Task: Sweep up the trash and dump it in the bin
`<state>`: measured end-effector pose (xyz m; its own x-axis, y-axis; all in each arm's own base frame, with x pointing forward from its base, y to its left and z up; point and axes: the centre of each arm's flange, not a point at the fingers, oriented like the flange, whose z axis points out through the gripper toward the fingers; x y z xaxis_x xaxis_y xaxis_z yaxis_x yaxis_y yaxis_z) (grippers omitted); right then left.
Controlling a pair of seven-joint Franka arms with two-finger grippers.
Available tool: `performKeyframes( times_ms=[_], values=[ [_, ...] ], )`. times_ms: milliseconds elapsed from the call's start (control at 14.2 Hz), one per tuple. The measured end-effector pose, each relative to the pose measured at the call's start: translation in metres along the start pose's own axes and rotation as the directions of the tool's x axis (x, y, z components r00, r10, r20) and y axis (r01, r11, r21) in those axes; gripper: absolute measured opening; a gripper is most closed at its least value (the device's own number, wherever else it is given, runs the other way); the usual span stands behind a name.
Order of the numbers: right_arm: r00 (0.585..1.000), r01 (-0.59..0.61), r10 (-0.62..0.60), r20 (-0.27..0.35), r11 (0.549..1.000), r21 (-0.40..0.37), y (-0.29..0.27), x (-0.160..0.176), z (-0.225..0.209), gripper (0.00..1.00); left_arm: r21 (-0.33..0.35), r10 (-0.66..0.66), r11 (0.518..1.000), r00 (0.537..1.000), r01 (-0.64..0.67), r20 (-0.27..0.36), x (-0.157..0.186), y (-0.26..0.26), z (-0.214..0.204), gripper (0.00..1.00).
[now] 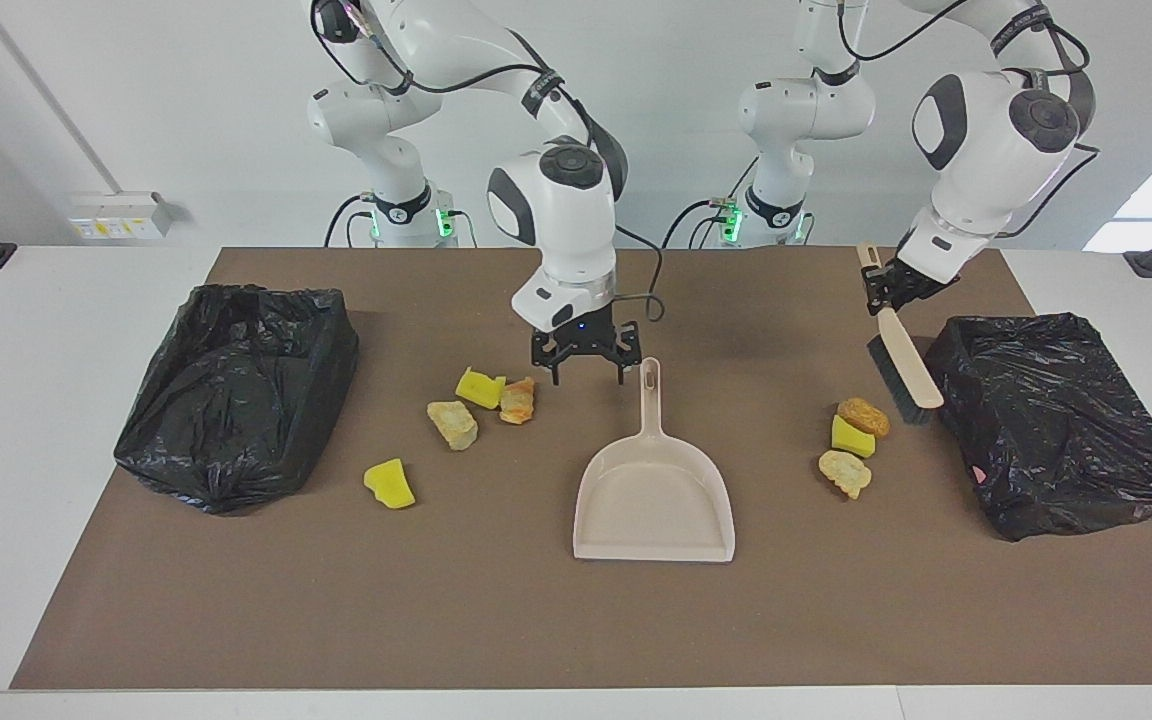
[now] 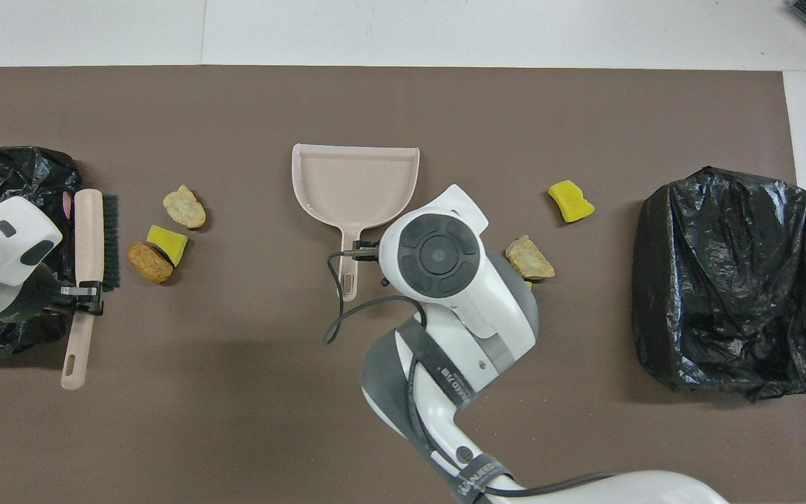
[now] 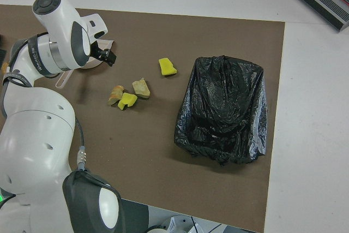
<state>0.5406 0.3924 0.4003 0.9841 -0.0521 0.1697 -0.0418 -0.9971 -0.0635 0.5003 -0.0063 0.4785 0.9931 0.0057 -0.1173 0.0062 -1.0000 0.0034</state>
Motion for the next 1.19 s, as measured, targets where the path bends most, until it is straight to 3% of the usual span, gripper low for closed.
performKeyframes(
  times_ms=[141, 351, 632, 843, 984, 1124, 1194],
  values=[
    [1.000, -0.004, 0.004, -0.028, 1.000, -0.021, -0.029, -0.014, 0.016, 1.00, -0.002, 0.017, 1.000, 1.000, -0.017, 0.007, 0.006, -0.019, 0.009, 0.26],
    [0.997, -0.046, 0.045, -0.058, 0.999, -0.013, -0.046, -0.005, 0.028, 1.00, -0.006, 0.030, 1.000, 0.999, -0.030, 0.011, 0.010, -0.033, 0.017, 0.26],
    [0.998, -0.027, 0.026, -0.059, 0.999, -0.017, -0.057, -0.006, 0.045, 0.96, -0.005, 0.033, 0.999, 0.999, -0.033, 0.020, 0.017, -0.031, 0.029, 0.26],
    [0.998, -0.008, 0.006, -0.064, 1.000, -0.026, -0.061, -0.010, 0.055, 0.64, -0.006, 0.033, 0.999, 0.999, -0.033, 0.023, 0.018, -0.031, 0.031, 0.26],
    [0.997, 0.007, -0.010, -0.079, 0.999, -0.036, -0.062, -0.009, 0.054, 0.59, -0.006, 0.034, 0.999, 0.999, -0.033, 0.023, 0.018, -0.031, 0.031, 0.26],
    [0.996, 0.008, -0.011, -0.084, 0.999, -0.035, -0.062, -0.008, 0.053, 0.37, -0.006, 0.034, 0.999, 0.999, -0.033, 0.023, 0.018, -0.031, 0.031, 0.26],
    [0.996, 0.006, -0.009, -0.086, 0.999, -0.035, -0.061, -0.006, 0.052, 0.31, -0.006, 0.034, 0.999, 0.999, -0.033, 0.023, 0.018, -0.031, 0.031, 0.26]
  ],
)
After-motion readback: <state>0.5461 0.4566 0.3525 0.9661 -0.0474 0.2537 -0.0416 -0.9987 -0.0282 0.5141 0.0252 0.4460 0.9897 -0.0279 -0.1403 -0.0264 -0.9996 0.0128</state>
